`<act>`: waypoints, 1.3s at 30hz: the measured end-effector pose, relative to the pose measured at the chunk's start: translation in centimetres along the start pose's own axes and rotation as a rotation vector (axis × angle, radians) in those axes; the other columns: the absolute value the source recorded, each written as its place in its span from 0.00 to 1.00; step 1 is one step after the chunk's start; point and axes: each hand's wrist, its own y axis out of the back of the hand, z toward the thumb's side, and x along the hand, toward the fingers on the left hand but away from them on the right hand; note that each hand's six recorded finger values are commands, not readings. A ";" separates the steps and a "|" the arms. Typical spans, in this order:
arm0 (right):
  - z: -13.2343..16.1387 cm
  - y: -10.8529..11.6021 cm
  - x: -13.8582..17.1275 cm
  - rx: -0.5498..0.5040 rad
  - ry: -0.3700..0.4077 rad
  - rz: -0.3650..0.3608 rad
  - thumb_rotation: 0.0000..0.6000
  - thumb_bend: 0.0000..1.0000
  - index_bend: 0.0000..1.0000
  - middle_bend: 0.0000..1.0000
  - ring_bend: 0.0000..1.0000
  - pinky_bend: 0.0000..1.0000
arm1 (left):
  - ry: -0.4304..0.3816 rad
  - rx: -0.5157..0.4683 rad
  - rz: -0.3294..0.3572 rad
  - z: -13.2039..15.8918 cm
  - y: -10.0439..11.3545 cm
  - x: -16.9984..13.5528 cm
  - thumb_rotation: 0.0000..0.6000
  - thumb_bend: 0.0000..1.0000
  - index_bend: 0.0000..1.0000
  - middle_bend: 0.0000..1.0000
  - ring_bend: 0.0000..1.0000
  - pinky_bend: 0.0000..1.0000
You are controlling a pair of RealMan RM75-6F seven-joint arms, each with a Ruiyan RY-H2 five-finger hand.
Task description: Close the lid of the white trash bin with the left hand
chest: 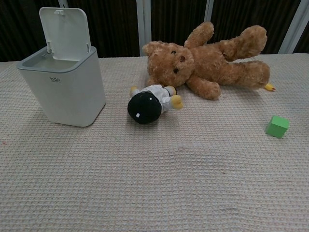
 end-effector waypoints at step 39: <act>-0.2 -0.2 -0.3 -0.095 -0.021 0.039 1.00 0.19 0.00 0.00 0.00 0.00 | 0.029 0.028 -0.246 15.2 1.4 19.3 1.00 0.69 0.25 1.00 0.95 0.96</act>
